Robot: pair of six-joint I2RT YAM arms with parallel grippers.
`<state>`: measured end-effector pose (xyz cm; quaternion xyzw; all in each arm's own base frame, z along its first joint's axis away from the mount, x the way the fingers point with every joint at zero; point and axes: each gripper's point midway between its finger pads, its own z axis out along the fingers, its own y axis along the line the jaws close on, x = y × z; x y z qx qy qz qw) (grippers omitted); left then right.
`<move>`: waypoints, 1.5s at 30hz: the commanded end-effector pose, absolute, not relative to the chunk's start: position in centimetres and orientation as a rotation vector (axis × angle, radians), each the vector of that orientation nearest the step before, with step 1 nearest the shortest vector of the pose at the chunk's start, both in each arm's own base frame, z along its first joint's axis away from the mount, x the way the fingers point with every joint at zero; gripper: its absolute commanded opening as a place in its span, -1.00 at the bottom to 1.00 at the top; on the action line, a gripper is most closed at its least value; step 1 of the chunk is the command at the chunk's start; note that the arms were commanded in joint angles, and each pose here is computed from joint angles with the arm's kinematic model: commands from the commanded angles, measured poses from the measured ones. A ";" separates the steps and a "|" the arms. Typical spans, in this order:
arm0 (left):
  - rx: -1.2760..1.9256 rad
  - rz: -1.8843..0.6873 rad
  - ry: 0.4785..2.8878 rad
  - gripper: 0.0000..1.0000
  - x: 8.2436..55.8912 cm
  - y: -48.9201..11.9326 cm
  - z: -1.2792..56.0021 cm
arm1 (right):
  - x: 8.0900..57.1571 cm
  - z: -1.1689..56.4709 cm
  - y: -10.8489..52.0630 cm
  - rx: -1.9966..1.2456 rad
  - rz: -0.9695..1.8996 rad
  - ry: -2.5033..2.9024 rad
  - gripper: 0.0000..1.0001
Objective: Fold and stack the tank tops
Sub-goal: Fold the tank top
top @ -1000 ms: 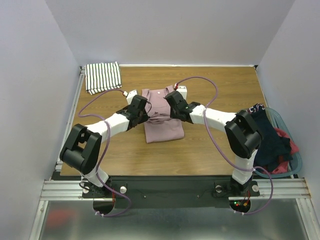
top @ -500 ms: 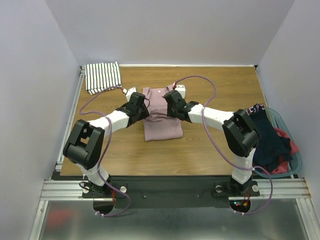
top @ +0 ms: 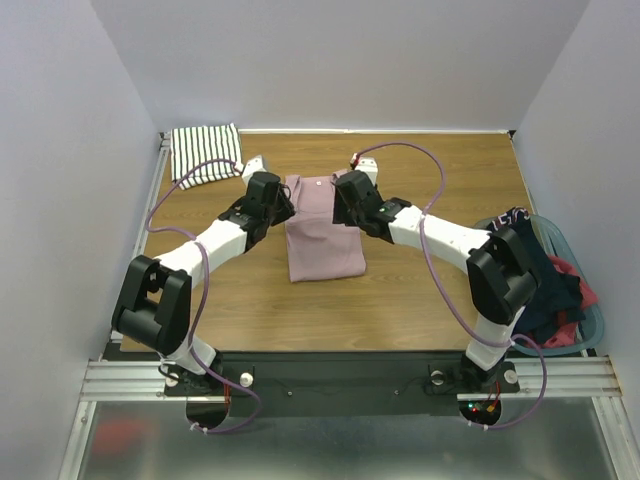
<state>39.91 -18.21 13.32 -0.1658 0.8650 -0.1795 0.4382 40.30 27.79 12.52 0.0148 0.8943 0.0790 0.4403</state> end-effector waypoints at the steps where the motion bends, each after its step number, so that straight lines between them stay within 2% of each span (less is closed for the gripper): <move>1: -0.434 -0.475 2.153 -0.31 39.0 -18.2 13.5 | 39.4 13.2 28.7 0.017 0.280 2.214 0.13; 2: -0.442 -0.491 2.164 -0.57 38.7 -18.5 13.0 | 39.4 12.3 28.8 0.021 0.269 2.229 -0.01; 4: -0.441 -0.520 2.184 -0.75 38.1 -19.2 12.1 | 39.8 11.7 28.9 0.024 0.251 2.235 -0.04; 5: -0.439 -0.529 2.200 -0.92 37.9 -19.5 11.1 | 40.0 10.9 29.0 0.013 0.235 2.249 -0.06; 8: -0.419 -0.555 2.236 -1.00 37.7 -20.8 9.7 | 41.1 9.6 29.6 -0.004 0.205 2.258 -0.07; 17: -0.415 -0.553 2.250 -0.99 40.7 -22.6 8.2 | 44.9 6.2 28.3 0.049 0.139 2.295 -0.11; 22: -0.474 -0.516 2.247 -0.85 42.8 -22.2 7.5 | 45.0 5.6 26.7 0.088 0.134 2.316 -0.11; 27: -0.544 -0.467 2.253 -0.84 43.1 -21.0 6.7 | 44.7 6.2 26.4 0.091 0.135 2.308 -0.11; 34: -0.563 -0.420 2.295 -0.83 42.2 -20.0 4.8 | 45.2 10.3 26.4 0.125 0.189 2.236 -0.09; 40: -0.527 -0.478 2.232 -0.83 42.3 -20.3 8.3 | 43.4 13.0 27.9 0.082 0.309 2.220 -0.08; 45: -0.509 -0.544 2.170 -0.83 41.2 -20.6 12.2 | 41.1 12.6 29.7 0.035 0.375 2.241 -0.24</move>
